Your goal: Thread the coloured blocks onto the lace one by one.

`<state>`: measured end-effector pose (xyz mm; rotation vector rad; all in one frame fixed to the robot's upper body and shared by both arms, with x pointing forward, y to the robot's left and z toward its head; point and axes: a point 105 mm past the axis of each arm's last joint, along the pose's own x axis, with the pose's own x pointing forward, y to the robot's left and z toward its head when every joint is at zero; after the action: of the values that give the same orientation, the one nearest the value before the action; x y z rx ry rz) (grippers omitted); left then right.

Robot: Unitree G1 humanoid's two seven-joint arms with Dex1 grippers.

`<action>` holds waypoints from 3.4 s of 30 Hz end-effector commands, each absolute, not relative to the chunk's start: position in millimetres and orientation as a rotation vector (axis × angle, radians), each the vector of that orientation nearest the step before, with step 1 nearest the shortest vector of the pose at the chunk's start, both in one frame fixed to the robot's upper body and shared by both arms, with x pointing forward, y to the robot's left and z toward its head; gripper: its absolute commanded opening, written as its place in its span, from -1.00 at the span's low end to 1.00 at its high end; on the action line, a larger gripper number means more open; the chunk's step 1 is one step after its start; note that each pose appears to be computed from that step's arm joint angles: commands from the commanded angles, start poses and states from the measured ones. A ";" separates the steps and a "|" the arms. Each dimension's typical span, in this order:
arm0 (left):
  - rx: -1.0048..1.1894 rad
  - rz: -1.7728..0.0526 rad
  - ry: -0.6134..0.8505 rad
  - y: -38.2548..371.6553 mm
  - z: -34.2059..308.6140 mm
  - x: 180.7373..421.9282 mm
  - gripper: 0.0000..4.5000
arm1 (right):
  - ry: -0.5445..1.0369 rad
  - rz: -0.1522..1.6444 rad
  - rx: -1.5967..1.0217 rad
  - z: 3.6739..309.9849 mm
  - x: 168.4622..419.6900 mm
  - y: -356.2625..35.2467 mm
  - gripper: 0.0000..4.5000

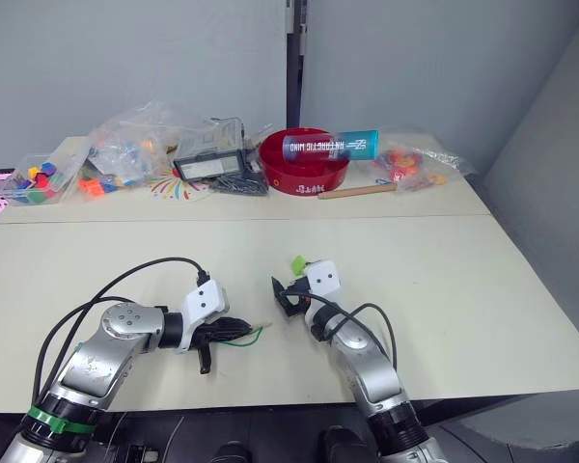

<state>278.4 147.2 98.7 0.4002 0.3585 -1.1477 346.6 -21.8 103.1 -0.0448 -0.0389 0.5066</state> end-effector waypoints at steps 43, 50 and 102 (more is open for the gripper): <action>0.392 -1.113 0.337 151.1 106.4 264.1 -1.00 | 0.262 1.313 -0.447 124.8 403.9 -44.0 -0.47; 0.391 -1.121 0.341 152.3 103.6 263.8 -1.00 | 0.252 1.324 -0.437 123.3 402.0 -42.6 -0.49; 0.391 -1.195 0.324 140.2 120.4 266.0 -1.00 | 0.322 1.063 -0.228 77.8 265.4 -47.4 0.57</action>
<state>266.3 144.1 112.5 0.3758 0.3553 -1.1754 267.6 -48.5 80.4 -0.2395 0.3137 1.0772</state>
